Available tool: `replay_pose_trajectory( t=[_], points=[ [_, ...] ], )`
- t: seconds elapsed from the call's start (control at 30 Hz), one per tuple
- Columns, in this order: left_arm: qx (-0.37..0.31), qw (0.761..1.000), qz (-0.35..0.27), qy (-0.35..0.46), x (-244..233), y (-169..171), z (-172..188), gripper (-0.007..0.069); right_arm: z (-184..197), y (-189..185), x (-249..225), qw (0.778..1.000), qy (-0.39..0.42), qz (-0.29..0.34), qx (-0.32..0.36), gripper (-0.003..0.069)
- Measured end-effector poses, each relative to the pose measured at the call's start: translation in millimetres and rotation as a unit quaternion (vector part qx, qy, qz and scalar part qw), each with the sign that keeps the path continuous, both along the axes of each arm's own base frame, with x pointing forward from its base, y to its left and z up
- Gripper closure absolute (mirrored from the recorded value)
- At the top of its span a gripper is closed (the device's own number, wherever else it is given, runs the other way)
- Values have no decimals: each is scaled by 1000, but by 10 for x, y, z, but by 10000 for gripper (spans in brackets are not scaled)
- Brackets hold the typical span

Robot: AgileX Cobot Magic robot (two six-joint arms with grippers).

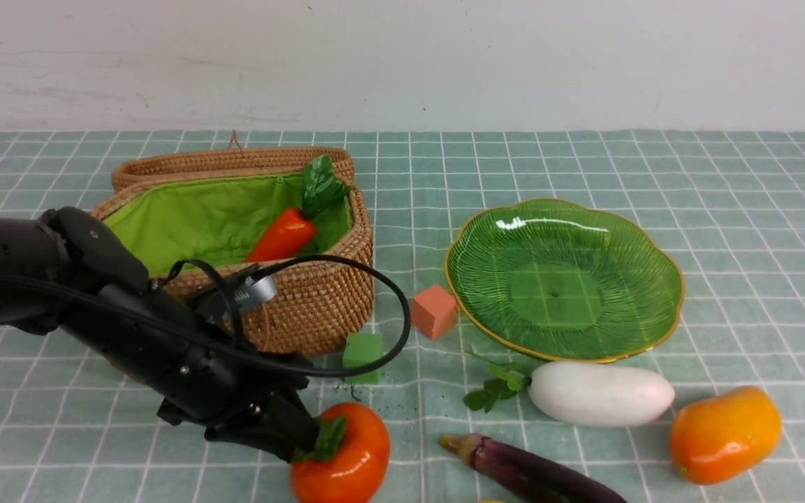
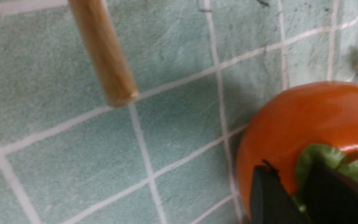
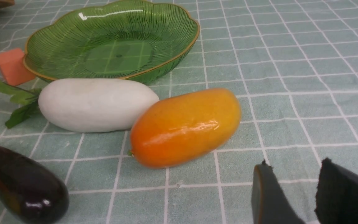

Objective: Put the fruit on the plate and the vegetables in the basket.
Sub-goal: Grab a tomato with your left arm and place it on the plate on the right.

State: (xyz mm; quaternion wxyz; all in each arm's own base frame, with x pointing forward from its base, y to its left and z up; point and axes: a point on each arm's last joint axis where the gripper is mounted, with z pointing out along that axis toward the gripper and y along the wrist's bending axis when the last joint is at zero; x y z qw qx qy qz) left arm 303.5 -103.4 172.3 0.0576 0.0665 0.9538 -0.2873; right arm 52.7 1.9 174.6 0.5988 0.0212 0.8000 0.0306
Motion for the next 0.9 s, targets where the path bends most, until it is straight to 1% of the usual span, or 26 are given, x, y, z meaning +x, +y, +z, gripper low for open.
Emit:
replay_pose_trajectory(
  t=[0.1, 0.13, 0.17, 0.2, 0.23, 0.3, 0.33, 0.37, 0.4, 0.43, 0.57, 0.73, 0.9],
  points=[
    [9, 1000, -7, -1, -5, 12, -9, 404, 0, 0, 0, 1000, 0, 0, 0, 415],
    [9, 1000, -7, -1, -5, 13, -10, 379, 0, 0, 0, 1000, 0, 0, 0, 415],
    [10, 1000, -8, -3, -7, 15, -1, 334, 0, 0, 0, 1000, 0, 0, 0, 415],
    [10, 1000, -8, -4, -8, 15, 3, 326, 0, 0, 0, 1000, 0, 0, 0, 415],
    [10, 1000, -8, -8, -13, 17, 33, 254, 0, 0, 0, 1000, 0, 0, 0, 415],
    [8, 1000, -10, -18, -30, 20, 106, 170, 0, 0, 0, 1000, 0, 0, 0, 415],
    [6, 1000, -12, -26, -51, 21, 176, 116, 0, 0, 0, 1000, 0, 0, 0, 415],
    [2, 999, -15, -30, -79, 20, 243, 84, 0, 0, 0, 1000, 0, 0, 0, 415],
    [1, 999, -17, -32, -86, 20, 257, 69, 0, 0, 0, 1000, 0, 0, 0, 415],
    [-5, 999, -31, -36, -155, 19, 379, 15, 0, 0, 0, 1000, 0, 0, 0, 415],
    [-18, 998, -43, -34, -308, 23, 509, -16, 0, 0, 0, 1000, 0, 0, 0, 415],
    [-47, 999, 5, -26, -382, -4, 387, 13, 0, 0, 0, 1000, 0, 0, 0, 415],
    [-37, 998, 3, -58, -363, -167, 336, 30, 0, 0, 0, 1000, 0, 0, 0, 415]
  ],
)
